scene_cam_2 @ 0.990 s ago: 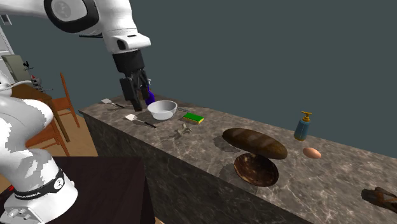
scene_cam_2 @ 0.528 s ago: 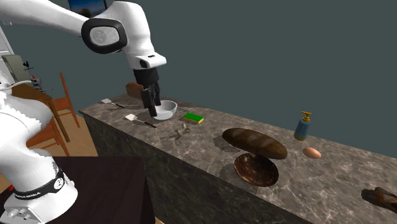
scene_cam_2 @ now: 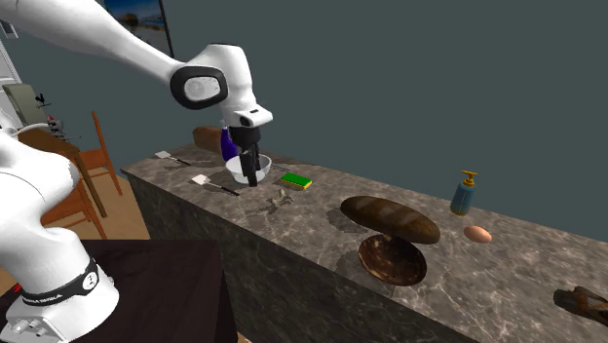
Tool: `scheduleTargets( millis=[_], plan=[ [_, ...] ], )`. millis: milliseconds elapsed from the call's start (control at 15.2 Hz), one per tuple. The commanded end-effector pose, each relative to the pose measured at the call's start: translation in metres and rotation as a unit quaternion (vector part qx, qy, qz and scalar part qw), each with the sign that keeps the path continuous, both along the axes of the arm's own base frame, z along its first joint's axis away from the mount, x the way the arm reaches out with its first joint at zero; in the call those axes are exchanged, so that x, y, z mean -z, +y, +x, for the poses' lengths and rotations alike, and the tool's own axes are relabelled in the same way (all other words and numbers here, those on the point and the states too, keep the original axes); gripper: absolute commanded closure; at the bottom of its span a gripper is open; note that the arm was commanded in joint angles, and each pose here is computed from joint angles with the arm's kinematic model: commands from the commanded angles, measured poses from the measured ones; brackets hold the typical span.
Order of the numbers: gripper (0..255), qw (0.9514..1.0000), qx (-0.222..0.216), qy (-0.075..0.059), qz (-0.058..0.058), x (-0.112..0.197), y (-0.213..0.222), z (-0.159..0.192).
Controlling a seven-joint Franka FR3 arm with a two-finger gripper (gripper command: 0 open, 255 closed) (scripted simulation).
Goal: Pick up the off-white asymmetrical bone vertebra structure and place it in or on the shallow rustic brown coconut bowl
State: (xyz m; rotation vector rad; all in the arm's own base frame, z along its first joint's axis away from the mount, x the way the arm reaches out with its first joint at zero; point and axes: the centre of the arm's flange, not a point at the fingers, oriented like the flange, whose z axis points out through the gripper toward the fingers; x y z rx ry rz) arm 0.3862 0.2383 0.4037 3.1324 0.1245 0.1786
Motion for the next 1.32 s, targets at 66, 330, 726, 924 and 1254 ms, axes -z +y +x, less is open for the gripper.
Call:
scheduleTargets(
  millis=[66,330,726,924,1254],
  plan=[
    [0,1.0000,-0.003,0.003,0.003,0.024,0.032,0.007],
    [0,0.9999,-0.008,0.007,0.006,0.057,0.071,0.015],
    [0,0.9998,-0.015,0.012,0.010,0.106,0.132,0.028],
    [0,0.9996,-0.018,0.015,0.012,0.130,0.162,0.033],
    [0,0.9995,-0.021,0.017,0.014,0.160,0.187,0.038]
  ],
)
